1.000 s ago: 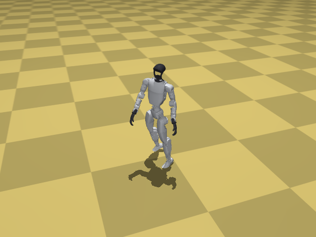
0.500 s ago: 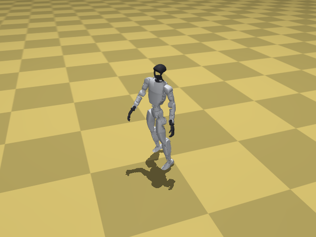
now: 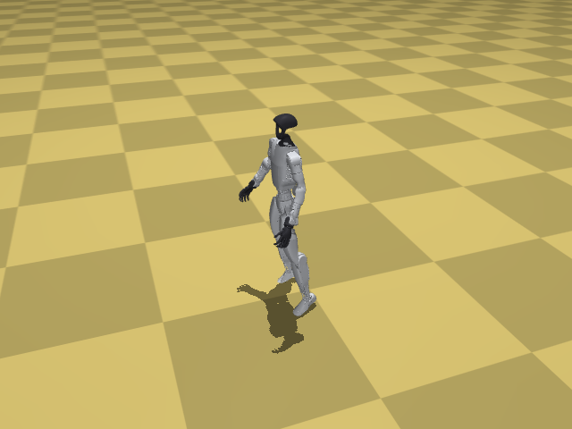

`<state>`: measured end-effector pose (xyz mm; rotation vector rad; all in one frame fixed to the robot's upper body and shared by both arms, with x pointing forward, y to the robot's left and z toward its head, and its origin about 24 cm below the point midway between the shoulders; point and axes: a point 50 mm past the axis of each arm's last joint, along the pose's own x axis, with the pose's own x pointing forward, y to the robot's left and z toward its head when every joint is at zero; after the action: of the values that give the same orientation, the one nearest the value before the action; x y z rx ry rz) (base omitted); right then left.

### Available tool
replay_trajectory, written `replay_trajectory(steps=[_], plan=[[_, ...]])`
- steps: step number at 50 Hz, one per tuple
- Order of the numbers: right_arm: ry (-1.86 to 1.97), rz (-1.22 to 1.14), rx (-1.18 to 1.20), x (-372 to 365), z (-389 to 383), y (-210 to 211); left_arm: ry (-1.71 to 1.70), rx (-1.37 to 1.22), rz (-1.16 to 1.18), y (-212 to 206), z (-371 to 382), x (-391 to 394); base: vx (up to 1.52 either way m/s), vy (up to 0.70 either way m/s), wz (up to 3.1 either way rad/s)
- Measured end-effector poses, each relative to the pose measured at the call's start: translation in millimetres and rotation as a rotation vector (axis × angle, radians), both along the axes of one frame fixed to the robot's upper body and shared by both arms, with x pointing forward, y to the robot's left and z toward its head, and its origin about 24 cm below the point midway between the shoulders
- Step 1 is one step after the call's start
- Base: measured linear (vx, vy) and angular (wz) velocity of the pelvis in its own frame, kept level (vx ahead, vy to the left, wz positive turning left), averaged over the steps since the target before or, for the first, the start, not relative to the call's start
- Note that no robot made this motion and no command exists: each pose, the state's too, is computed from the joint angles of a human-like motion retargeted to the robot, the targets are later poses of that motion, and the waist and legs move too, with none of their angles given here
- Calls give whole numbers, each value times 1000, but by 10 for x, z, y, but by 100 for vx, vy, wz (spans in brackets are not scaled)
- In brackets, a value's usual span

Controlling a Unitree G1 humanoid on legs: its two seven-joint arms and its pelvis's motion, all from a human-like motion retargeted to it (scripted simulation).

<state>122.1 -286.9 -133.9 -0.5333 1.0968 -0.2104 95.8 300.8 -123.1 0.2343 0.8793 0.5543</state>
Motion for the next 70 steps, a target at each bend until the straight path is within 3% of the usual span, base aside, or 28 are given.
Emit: replay_trajectory(steps=[10,30,54,70], plan=[[24,-130,7,-232,-21,-124,-50,-25,-83,-160,33,355,-8,-17,-39],[-50,-24,74,104,-16,158,-314,-40,-453,-757,431,1323,-13,-13,-30],[-204,174,57,593,161,459,62,68,-238,-126,21,410,-4,21,-31],[-30,70,68,94,-60,322,-49,18,-224,-268,95,694,5,-7,-10]])
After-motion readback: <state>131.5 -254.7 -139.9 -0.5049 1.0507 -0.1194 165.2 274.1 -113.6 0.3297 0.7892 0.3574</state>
